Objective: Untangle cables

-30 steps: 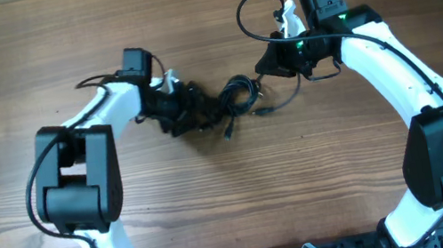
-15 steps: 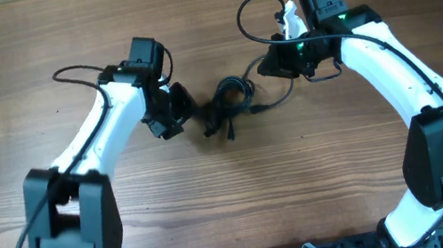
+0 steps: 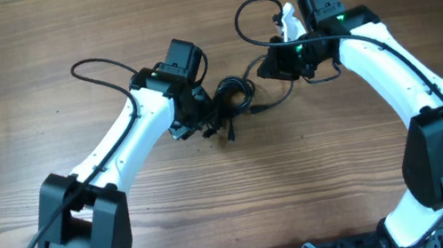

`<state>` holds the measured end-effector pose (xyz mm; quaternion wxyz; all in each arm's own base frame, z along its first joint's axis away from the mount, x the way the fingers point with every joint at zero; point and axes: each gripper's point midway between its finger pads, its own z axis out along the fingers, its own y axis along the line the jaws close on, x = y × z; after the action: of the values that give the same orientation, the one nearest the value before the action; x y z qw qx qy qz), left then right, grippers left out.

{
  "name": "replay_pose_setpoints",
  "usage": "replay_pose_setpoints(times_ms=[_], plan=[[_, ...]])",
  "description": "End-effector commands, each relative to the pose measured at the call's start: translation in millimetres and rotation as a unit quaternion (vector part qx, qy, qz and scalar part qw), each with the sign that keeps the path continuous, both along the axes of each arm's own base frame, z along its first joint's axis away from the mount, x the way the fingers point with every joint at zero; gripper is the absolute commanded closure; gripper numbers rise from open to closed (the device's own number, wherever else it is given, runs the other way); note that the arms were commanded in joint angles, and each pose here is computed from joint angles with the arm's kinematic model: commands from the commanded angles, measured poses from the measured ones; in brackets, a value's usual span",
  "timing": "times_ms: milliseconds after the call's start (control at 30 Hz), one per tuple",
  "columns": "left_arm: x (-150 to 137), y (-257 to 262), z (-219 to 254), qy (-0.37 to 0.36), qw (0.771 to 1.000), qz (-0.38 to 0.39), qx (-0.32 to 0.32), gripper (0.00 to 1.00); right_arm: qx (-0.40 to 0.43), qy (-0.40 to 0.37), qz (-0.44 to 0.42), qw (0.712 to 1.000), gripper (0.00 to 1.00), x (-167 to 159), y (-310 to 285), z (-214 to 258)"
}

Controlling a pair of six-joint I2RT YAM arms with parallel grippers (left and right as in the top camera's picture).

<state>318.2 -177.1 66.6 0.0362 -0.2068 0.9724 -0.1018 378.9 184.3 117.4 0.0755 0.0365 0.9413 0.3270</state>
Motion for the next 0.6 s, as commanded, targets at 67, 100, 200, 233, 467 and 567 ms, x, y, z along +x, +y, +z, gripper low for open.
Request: replay_pose_setpoints(times_ms=[67,100,200,233,467,567], plan=[[-3,6,-16,0.013,1.0,0.004,0.027,0.6,-0.007,-0.019,0.007,1.0,0.9,0,0,8],[-4,7,-21,0.017,0.999,0.004,0.029,0.6,-0.007,-0.019,0.007,1.0,0.9,0,0,8],[-7,7,-39,0.018,0.999,0.002,0.029,0.6,-0.007,-0.019,0.007,1.0,0.9,0,0,8],[-12,10,-45,0.024,0.999,0.003,0.033,0.6,-0.007,-0.018,0.007,1.0,0.89,-1,0,8],[-55,31,-75,0.088,0.994,0.028,0.062,0.7,-0.006,-0.018,0.03,0.999,0.89,-9,17,8],[-52,29,-76,0.08,0.995,0.029,0.055,0.96,-0.003,-0.01,0.059,0.998,0.87,-26,45,8]])
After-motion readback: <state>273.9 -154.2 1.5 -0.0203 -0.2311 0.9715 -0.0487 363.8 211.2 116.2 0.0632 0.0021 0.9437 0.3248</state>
